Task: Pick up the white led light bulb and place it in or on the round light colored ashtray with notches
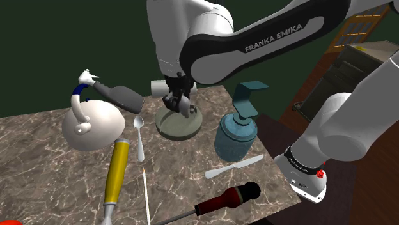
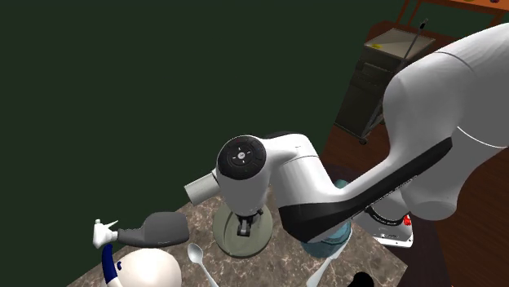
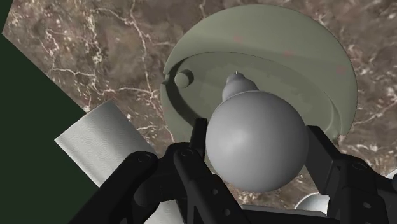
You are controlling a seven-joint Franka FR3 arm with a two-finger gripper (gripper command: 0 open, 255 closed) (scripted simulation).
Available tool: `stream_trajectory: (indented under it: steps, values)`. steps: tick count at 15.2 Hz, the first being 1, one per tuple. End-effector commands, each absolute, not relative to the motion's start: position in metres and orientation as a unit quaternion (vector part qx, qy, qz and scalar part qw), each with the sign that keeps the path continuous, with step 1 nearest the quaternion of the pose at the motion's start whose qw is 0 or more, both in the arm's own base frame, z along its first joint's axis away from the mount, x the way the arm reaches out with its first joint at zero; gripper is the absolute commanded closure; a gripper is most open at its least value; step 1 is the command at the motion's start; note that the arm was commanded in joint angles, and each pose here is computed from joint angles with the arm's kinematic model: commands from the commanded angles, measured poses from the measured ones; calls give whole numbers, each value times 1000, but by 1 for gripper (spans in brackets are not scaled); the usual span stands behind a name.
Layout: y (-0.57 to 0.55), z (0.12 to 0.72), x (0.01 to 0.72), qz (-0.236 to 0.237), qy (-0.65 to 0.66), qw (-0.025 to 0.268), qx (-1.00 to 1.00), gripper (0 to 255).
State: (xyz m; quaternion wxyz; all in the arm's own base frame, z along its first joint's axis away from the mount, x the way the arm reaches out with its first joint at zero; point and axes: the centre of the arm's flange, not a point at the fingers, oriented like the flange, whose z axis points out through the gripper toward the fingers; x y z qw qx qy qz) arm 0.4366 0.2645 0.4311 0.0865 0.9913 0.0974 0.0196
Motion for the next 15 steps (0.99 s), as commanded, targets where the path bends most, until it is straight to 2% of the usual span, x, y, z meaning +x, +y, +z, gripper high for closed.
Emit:
stream_trajectory:
  steps: [1, 6, 14, 15]
  values:
    - [264, 422, 437, 20, 97, 86, 991, 255]
    - [264, 393, 437, 20, 97, 86, 991, 255]
    - [264, 393, 437, 20, 97, 86, 991, 255]
    - [264, 393, 436, 20, 97, 86, 991, 0]
